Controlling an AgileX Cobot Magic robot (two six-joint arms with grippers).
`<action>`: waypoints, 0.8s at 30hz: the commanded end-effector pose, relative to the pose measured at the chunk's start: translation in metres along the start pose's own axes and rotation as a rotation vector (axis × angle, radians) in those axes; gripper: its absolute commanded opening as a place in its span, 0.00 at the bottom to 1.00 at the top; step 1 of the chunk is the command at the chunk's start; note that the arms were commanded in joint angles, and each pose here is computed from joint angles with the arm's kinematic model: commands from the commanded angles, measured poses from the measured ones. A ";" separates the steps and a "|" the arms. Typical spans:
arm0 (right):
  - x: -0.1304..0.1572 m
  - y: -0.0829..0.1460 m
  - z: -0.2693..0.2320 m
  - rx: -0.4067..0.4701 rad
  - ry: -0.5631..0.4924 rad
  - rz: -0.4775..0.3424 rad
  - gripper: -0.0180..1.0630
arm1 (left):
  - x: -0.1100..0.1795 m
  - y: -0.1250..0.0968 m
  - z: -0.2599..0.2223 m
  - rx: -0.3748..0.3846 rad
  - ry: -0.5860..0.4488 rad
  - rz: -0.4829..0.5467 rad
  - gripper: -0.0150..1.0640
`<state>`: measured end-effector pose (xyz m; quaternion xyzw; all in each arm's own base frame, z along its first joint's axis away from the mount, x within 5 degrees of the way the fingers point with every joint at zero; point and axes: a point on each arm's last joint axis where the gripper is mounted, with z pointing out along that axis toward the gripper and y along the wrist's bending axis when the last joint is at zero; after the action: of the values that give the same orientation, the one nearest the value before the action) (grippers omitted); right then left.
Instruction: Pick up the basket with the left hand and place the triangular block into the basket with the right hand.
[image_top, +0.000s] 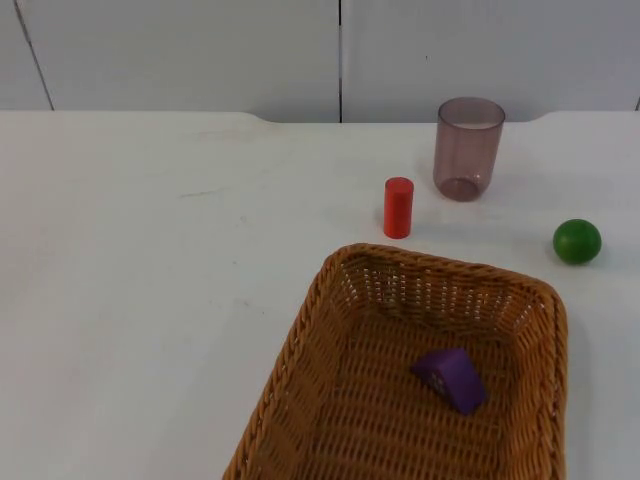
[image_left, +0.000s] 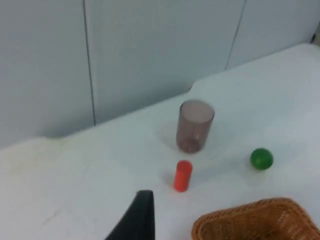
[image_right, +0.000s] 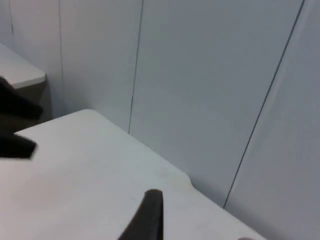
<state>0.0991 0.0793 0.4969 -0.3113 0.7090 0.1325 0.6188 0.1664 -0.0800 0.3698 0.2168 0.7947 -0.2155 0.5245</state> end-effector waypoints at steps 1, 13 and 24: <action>0.016 0.003 -0.005 -0.011 -0.009 0.020 0.80 | -0.001 -0.011 -0.025 0.018 -0.028 0.039 0.99; 0.127 0.015 -0.049 -0.020 0.013 0.129 0.80 | 0.024 -0.032 -0.094 -0.038 -0.019 0.055 0.99; 0.201 0.016 -0.098 0.011 0.092 0.201 0.80 | 0.096 -0.035 -0.111 -0.086 -0.038 0.026 0.99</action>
<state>0.0077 -0.0158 0.3278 -0.2429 0.7553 0.1754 0.5828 0.0341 -0.0357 0.3277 0.2112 0.7895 -0.1767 0.5485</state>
